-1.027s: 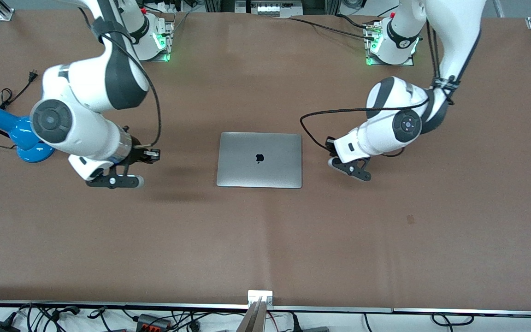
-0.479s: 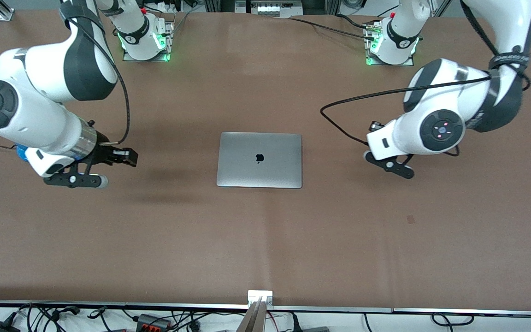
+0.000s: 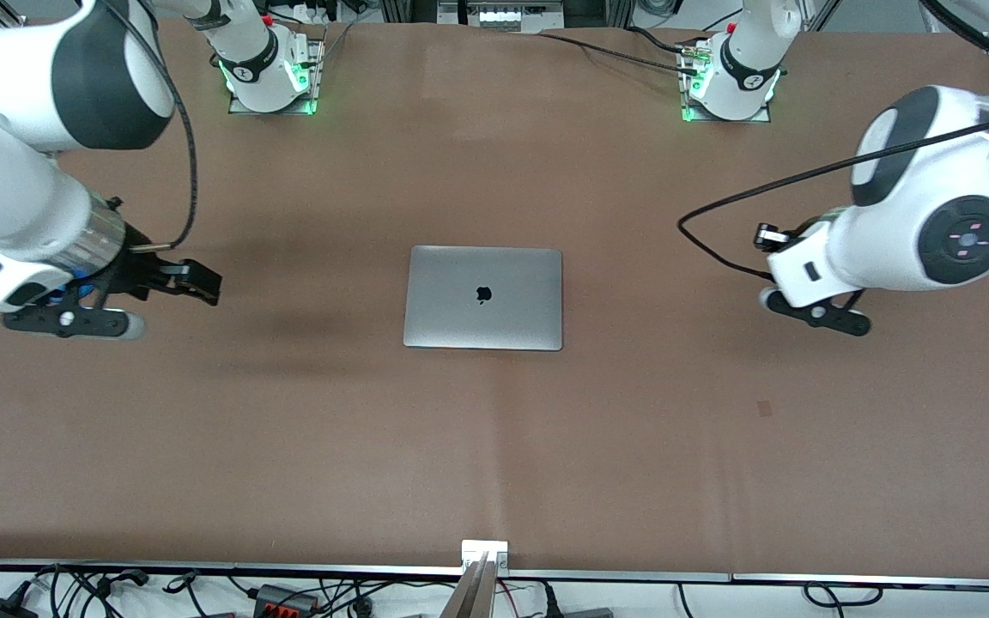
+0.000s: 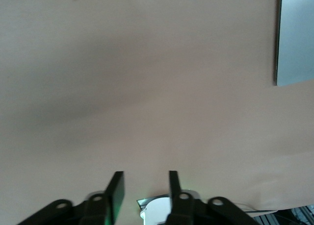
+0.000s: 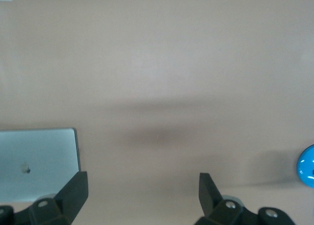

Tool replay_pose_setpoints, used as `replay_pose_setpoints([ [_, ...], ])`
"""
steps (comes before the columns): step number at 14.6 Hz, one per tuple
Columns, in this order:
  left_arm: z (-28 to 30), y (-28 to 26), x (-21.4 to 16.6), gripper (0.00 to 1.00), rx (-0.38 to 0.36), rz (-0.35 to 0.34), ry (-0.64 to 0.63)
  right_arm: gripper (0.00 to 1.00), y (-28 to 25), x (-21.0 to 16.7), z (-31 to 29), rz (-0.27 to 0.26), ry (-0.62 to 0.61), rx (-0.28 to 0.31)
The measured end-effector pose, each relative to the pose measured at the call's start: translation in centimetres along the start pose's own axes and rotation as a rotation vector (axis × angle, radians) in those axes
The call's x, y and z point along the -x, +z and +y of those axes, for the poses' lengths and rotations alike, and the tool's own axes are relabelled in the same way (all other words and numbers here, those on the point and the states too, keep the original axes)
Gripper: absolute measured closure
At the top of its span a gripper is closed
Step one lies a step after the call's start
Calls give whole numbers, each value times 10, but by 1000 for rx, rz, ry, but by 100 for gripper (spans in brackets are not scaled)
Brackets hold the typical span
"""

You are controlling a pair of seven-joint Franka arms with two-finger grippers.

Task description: Close laptop with both arms from behind

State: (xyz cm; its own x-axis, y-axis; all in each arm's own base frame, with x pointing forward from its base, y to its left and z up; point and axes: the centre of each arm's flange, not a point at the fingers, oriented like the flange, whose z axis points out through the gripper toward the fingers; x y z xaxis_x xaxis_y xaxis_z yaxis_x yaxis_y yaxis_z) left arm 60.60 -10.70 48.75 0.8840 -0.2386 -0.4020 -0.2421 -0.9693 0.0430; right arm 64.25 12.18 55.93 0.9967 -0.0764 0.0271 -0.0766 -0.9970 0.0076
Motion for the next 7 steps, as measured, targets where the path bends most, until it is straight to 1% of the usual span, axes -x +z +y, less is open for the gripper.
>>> replay_pose_setpoints([
  [2,-9,-11,10,33,6,-15,-19,0,-13,-4,15,24,20,1],
  [3,-9,-18,15,22,5,-15,-27,0,-15,-6,21,27,27,2],
  [4,-7,-27,22,14,1,1,-41,0,-15,-7,27,27,35,3],
  [5,-8,-38,30,4,-5,29,-64,0,-15,-8,32,26,43,4],
  [6,-13,-51,39,0,-12,73,-90,0,-15,-9,36,25,47,4],
  [7,-20,-65,49,0,-15,138,-115,0,-15,-9,38,26,51,4],
])
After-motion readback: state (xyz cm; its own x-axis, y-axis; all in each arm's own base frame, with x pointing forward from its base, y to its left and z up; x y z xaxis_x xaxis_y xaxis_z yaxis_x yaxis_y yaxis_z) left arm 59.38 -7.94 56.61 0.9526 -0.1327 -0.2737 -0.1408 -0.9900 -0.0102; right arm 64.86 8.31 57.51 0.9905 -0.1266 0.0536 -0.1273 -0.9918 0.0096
